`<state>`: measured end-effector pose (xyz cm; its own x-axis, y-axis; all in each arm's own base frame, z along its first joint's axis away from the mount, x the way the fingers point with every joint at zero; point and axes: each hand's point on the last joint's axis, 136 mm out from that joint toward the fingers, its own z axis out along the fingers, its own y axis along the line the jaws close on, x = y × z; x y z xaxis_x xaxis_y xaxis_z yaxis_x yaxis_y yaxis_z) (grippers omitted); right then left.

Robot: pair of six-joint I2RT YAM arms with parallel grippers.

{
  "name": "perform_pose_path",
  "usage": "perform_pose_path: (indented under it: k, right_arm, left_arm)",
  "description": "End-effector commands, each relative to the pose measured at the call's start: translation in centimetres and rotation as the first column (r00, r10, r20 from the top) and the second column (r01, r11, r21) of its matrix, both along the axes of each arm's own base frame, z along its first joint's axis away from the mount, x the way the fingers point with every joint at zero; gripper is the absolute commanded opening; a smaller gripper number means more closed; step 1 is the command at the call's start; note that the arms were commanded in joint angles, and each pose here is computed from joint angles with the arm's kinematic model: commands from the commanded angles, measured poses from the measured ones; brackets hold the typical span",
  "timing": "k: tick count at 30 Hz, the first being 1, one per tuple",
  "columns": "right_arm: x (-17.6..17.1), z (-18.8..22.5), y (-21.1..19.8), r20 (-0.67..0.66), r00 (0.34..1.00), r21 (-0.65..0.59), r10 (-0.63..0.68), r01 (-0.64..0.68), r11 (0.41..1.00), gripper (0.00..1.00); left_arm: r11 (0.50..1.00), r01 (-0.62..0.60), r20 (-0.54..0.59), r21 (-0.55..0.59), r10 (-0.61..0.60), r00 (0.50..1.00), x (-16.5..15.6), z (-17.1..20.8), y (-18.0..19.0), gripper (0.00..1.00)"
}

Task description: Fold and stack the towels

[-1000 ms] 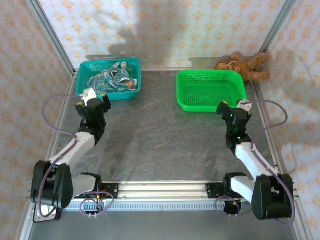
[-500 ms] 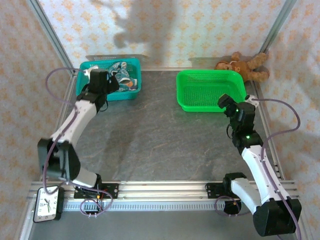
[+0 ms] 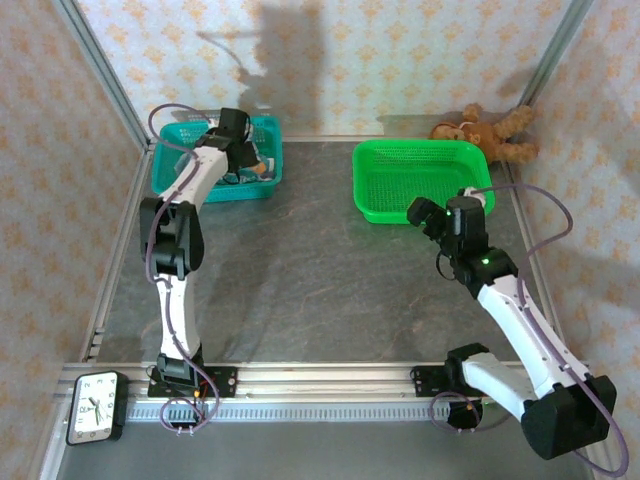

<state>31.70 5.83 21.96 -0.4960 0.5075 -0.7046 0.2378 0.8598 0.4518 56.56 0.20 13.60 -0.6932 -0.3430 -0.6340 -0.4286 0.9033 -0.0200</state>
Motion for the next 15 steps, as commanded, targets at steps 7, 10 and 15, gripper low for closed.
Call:
perform_pose_path:
  k: [7,10,15]
  right_arm:
    - [-0.5,1.9,0.9,0.017,1.000,-0.010,0.005,-0.005,1.000,0.99]
    - [-0.4,2.0,1.1,0.016,1.000,-0.007,0.007,-0.007,1.000,0.99]
    - [-0.4,2.1,1.4,0.019,1.000,0.005,0.014,-0.014,1.000,0.99]
  left_arm:
    - [0.997,-0.028,-0.068,0.077,0.033,0.997,1.2,-1.1,3.4,0.64]
    - [0.996,-0.021,-0.076,0.090,0.028,0.997,1.5,-1.5,3.7,0.48]
    - [0.996,-0.032,-0.079,0.080,0.038,0.996,1.4,-1.7,4.8,0.52]
